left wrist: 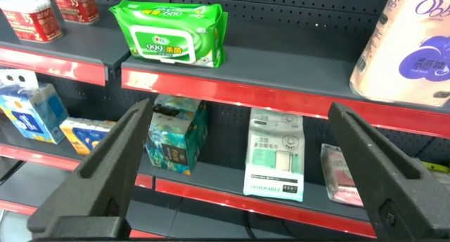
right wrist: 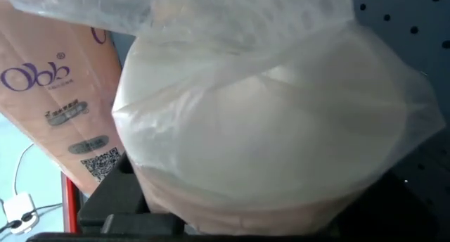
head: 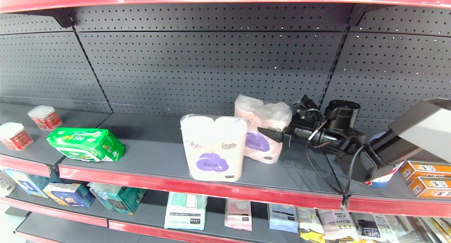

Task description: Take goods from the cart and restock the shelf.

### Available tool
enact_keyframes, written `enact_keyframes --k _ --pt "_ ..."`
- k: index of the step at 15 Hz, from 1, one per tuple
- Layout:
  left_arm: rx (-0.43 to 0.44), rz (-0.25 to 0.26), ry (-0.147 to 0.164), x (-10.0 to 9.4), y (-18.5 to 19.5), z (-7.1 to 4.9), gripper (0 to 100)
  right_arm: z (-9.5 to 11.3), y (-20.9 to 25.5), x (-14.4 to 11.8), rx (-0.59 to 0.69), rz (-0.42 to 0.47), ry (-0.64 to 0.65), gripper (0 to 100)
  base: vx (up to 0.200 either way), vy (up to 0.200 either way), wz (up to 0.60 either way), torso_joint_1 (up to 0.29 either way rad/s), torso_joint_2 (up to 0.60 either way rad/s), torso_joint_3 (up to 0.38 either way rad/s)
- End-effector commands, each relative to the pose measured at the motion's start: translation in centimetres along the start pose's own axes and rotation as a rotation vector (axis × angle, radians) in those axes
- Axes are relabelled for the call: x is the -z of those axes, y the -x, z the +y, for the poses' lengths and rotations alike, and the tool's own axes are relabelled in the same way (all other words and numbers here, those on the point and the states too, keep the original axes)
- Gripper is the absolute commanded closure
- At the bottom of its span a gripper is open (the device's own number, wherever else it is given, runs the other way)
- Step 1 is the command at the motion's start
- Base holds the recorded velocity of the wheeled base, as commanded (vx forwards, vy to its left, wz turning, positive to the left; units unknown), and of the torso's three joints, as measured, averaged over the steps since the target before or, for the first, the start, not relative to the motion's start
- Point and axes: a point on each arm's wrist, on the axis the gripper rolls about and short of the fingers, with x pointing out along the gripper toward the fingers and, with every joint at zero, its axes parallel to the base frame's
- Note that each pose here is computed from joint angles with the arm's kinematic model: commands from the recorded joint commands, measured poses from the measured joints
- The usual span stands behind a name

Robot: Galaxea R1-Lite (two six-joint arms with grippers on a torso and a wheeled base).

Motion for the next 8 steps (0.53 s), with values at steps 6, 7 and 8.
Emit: enact_keyframes --k 6,7,8 --pt "-0.001 -0.002 0.0 0.0 0.0 0.0 0 -1.8 1.0 0.2 0.002 -0.014 0.01 100 0.0 0.0 0.0 0.0 0.0 0.0" --pt "-0.001 -0.001 0.0 0.0 0.0 0.0 0 -1.8 1.0 0.2 0.005 -0.013 0.007 100 0.0 0.0 0.0 0.0 0.0 0.0" --pt "-0.001 -0.001 0.0 0.0 0.0 0.0 0 -1.8 1.0 0.1 0.009 -0.014 0.008 100 0.0 0.0 0.0 0.0 0.0 0.0"
